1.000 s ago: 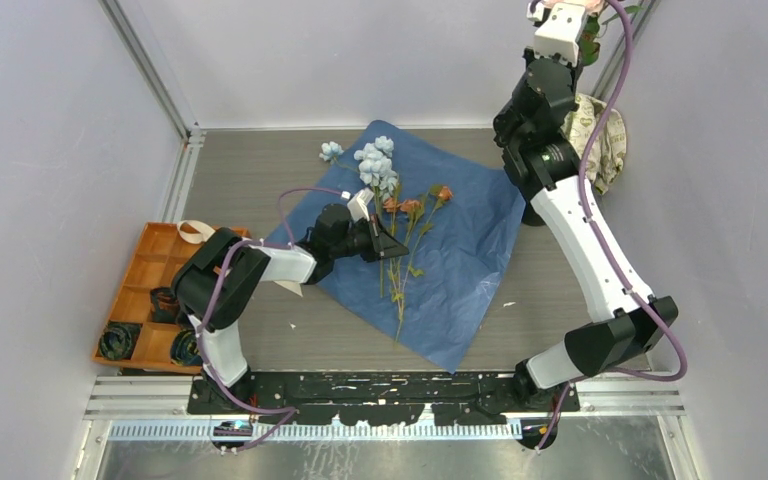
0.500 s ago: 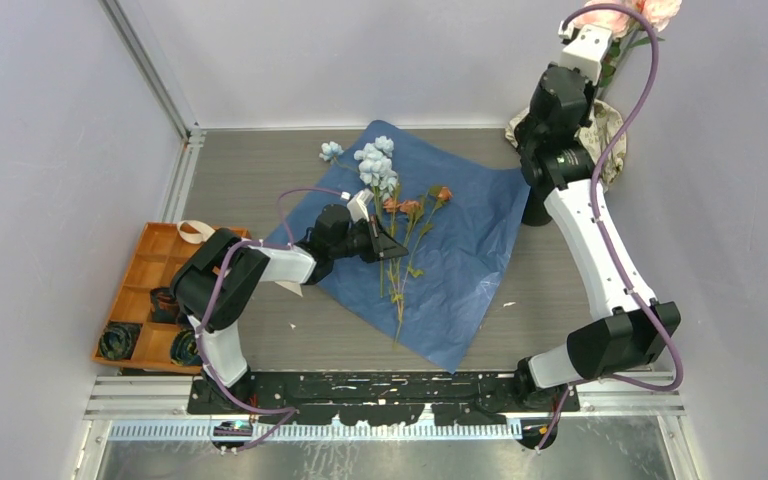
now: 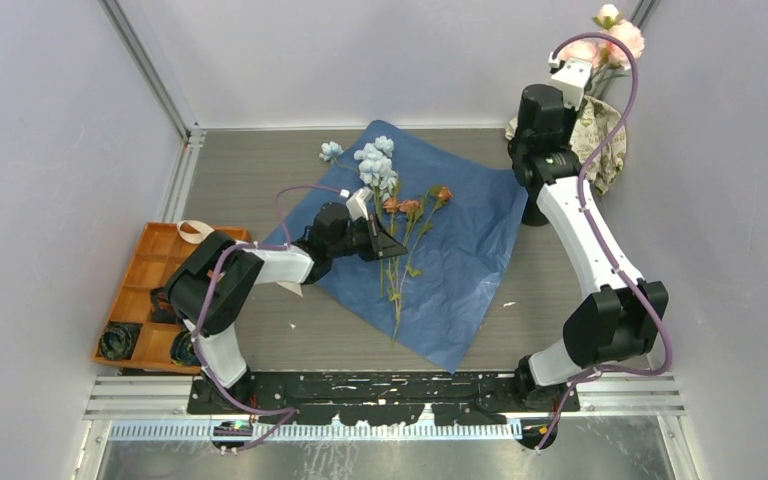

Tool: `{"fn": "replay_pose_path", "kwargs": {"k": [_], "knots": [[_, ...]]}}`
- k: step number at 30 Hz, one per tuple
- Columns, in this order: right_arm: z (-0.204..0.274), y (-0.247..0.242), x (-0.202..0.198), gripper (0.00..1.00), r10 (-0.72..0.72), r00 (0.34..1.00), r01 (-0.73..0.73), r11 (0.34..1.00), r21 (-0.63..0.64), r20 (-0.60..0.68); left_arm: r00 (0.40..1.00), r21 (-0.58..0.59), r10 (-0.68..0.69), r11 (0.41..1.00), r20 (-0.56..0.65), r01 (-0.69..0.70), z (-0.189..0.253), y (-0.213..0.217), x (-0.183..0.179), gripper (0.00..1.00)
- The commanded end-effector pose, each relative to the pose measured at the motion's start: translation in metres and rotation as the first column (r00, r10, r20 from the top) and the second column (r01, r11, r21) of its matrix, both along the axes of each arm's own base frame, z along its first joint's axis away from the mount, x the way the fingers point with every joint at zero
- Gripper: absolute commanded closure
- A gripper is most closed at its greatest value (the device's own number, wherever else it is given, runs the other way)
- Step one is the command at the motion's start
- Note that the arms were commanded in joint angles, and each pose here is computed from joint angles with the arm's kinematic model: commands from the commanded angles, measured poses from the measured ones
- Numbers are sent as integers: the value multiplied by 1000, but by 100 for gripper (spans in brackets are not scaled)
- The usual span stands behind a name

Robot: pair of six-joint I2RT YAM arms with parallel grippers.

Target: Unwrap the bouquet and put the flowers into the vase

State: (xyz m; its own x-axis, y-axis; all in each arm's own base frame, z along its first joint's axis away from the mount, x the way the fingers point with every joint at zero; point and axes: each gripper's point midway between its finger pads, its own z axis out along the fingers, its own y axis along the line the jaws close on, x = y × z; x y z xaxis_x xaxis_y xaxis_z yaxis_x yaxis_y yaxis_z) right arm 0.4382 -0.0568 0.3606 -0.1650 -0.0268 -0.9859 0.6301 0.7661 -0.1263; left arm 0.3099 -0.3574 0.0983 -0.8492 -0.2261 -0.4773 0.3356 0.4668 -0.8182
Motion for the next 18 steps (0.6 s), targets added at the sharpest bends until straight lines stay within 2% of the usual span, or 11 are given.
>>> {"fn": "replay_pose_path", "kwargs": {"k": [1,3,11,18], "knots": [[-22,6,6,71,14,999,-12,998,67,-32,995,-24,-3,1000,103,5,34,1,3,100],[-30,7,6,59,10,998,-5,997,71,-60,994,-22,-3,1000,107,6,36,1,3,100],[-28,2,-9,29,-13,997,19,996,82,-73,994,-23,-3,1000,107,6,37,1,3,100],[3,-4,-40,21,-27,1000,27,993,112,-1,994,-21,-5,1000,106,7,37,-1,2,100]]}}
